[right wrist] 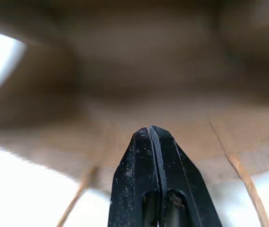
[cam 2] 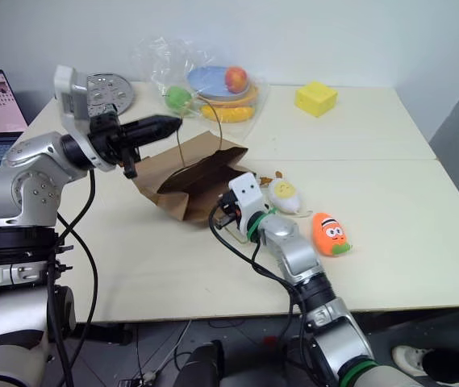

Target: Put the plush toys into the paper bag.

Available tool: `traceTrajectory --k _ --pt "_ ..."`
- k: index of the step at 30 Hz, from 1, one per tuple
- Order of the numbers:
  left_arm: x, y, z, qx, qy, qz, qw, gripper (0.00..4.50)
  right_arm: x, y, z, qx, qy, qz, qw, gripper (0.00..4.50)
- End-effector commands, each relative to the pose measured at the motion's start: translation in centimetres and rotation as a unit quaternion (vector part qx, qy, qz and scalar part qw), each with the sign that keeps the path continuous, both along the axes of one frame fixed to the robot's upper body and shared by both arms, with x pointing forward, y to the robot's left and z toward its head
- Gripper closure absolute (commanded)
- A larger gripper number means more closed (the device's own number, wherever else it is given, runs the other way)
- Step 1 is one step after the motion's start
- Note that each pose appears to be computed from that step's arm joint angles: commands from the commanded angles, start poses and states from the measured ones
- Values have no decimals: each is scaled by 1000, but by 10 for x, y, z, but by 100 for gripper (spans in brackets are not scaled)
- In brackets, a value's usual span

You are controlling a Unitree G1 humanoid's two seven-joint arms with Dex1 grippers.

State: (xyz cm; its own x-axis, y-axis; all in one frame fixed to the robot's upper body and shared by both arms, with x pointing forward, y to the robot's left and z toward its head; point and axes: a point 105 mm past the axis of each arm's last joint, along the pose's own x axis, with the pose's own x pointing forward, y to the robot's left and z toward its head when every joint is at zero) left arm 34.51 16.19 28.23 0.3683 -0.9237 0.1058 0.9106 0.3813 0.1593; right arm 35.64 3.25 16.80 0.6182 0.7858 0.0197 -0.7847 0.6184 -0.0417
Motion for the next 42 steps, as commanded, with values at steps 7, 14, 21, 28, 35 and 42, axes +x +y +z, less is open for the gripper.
traceTrajectory --k 7,14,21,28,35,42 --pt "-10 -5 13 9 -26 -29 999 450 -22 -52 63 63 -62 -8 996 258" --pt "-10 -5 15 13 -28 -35 999 450 20 -123 36 3 -29 -181 983 6" --pt "-9 -5 15 23 -27 -38 999 450 25 -119 -18 -93 52 -150 983 3" --pt "-9 -3 15 24 -28 -35 999 450 35 -125 -27 -100 61 -174 978 19" --pt "-9 -2 14 26 -29 -32 999 450 36 -132 -27 -106 52 -182 976 243" --pt "-9 -2 14 26 -30 -33 999 450 29 -129 20 -35 27 -144 989 449"
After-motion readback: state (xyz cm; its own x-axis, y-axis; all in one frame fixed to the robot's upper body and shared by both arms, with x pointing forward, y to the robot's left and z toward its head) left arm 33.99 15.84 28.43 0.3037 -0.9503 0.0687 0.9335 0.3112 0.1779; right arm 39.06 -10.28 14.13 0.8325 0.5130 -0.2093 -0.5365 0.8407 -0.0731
